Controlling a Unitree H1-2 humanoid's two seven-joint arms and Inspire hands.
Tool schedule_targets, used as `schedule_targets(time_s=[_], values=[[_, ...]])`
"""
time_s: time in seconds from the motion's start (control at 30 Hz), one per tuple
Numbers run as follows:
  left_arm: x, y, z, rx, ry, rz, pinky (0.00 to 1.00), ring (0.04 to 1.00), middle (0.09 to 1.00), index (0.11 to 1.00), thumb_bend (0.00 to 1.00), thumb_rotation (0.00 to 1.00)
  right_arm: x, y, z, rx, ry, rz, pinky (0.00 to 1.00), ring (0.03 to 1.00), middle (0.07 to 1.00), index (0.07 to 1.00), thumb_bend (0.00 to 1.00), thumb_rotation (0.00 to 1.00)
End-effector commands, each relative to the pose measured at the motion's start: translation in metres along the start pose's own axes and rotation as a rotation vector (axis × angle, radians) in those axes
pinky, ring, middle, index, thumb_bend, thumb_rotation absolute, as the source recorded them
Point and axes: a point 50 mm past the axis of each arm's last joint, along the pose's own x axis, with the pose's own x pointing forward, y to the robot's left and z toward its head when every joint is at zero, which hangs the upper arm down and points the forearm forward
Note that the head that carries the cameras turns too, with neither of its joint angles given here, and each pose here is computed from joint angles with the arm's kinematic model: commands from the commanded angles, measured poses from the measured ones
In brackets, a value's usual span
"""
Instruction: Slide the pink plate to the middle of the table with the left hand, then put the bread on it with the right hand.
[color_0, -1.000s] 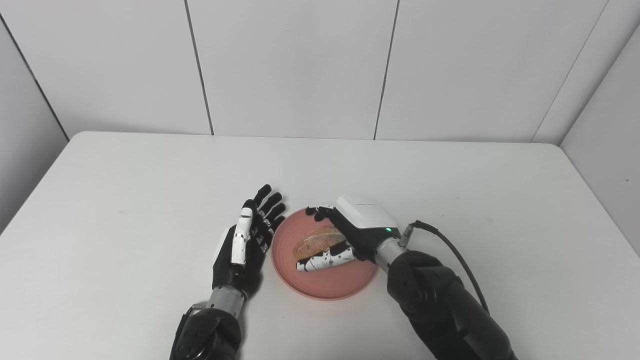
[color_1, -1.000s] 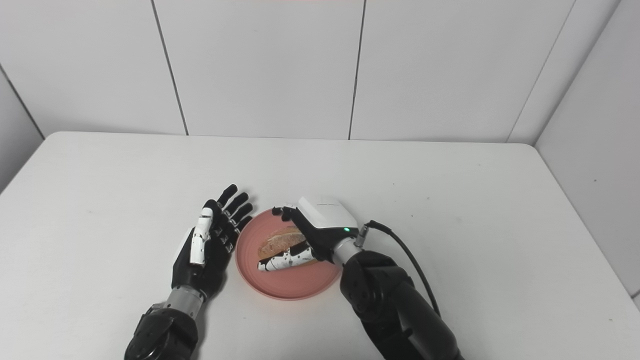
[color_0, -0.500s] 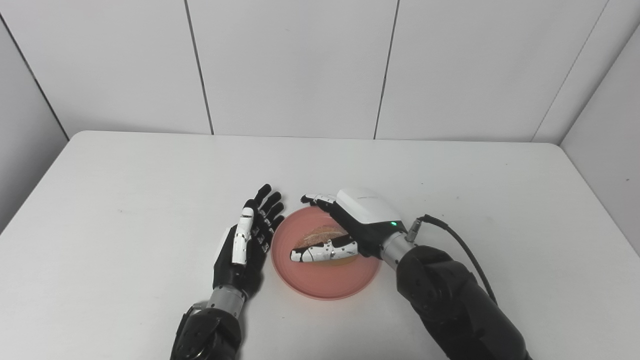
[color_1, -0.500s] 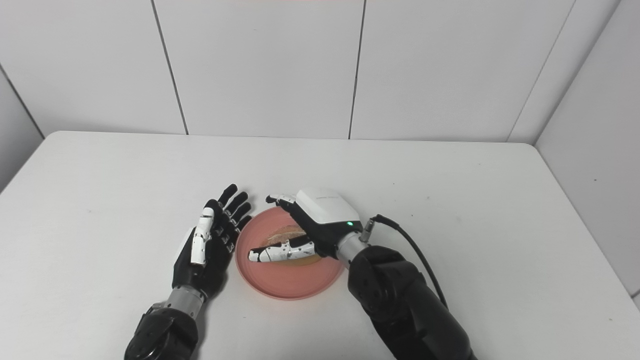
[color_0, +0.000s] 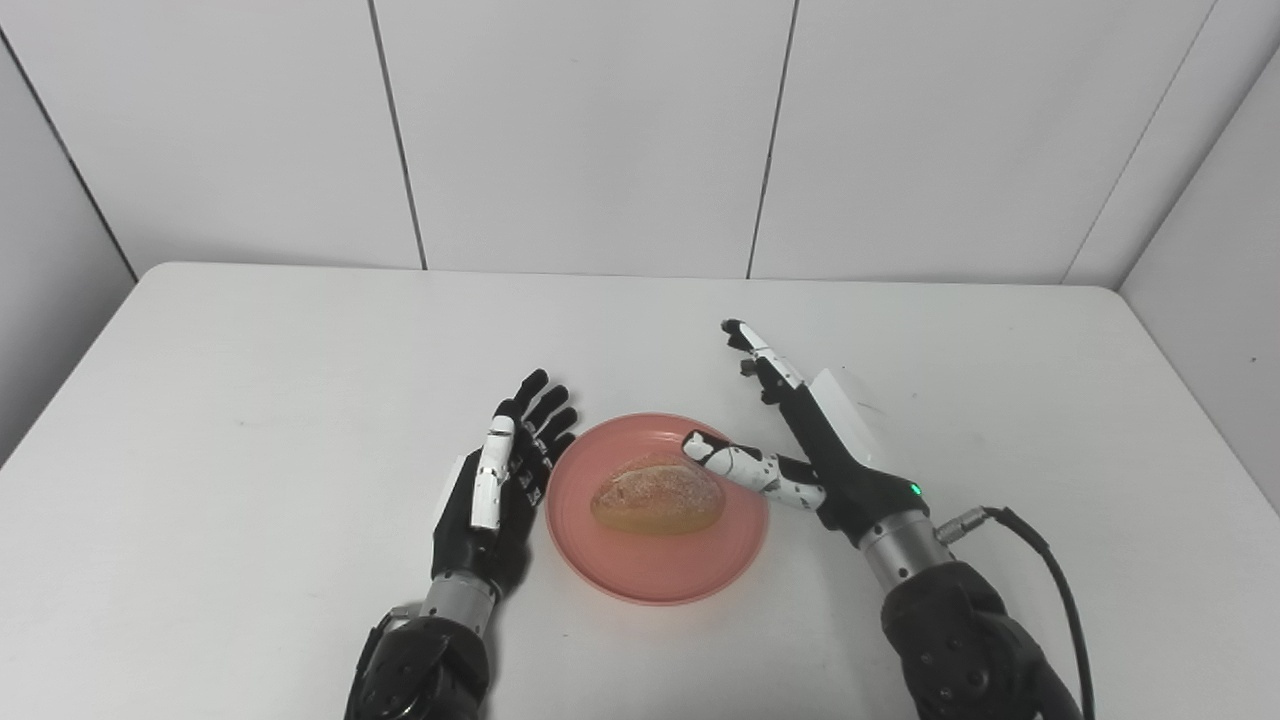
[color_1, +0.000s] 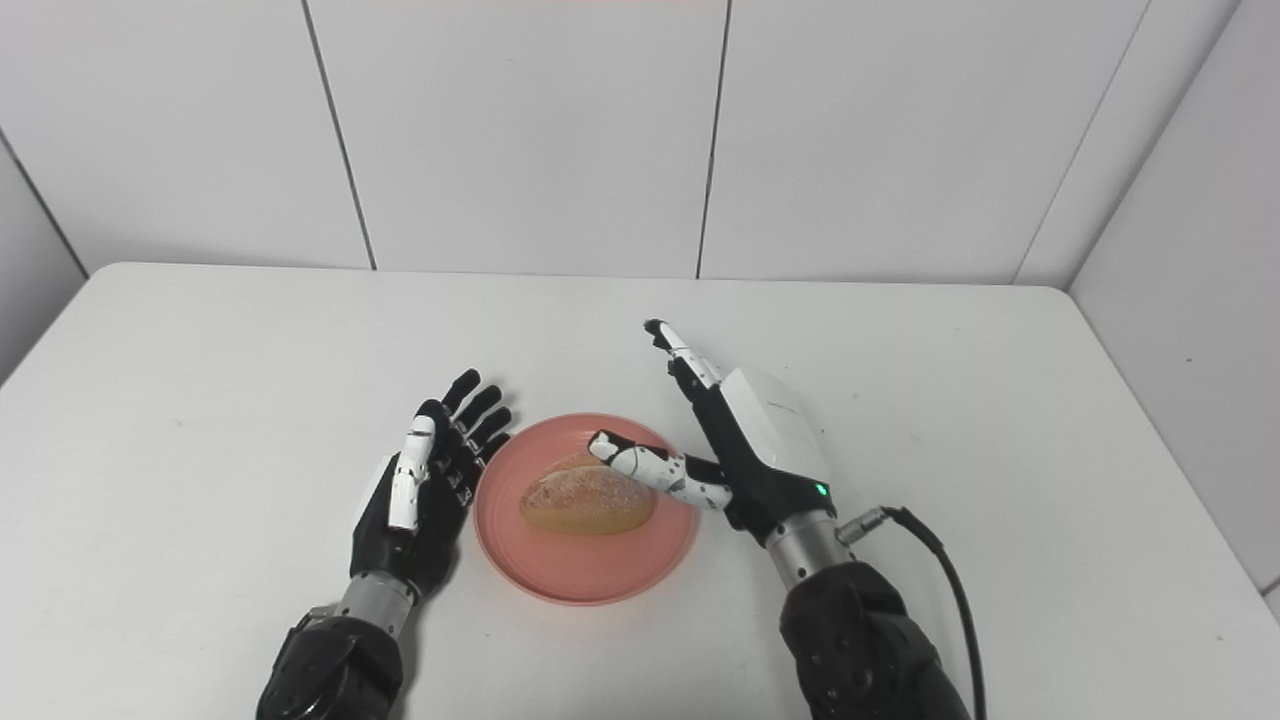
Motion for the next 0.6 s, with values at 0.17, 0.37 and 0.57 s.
schedule_targets(time_s=[0.17, 0.37, 0.57], values=[[-0.01, 0.004, -0.007, 0.041, 0.019, 0.011, 0.95, 0.924, 0.938, 0.928, 0.44, 1.0, -0.026, -0.001, -0.006, 0.152, 0.001, -0.123, 0.91, 0.951, 0.966, 0.967, 0.72, 1.0], [-0.014, 0.006, -0.009, 0.079, 0.022, 0.012, 0.95, 0.928, 0.942, 0.929, 0.46, 1.0, -0.041, 0.008, -0.012, 0.287, 0.068, -0.166, 0.96, 0.977, 0.973, 0.966, 0.63, 1.0], [-0.017, 0.009, -0.009, 0.095, 0.016, 0.005, 0.97, 0.944, 0.957, 0.944, 0.47, 1.0, -0.05, 0.018, -0.018, 0.415, 0.109, -0.191, 0.92, 0.964, 0.972, 0.965, 0.47, 1.0]])
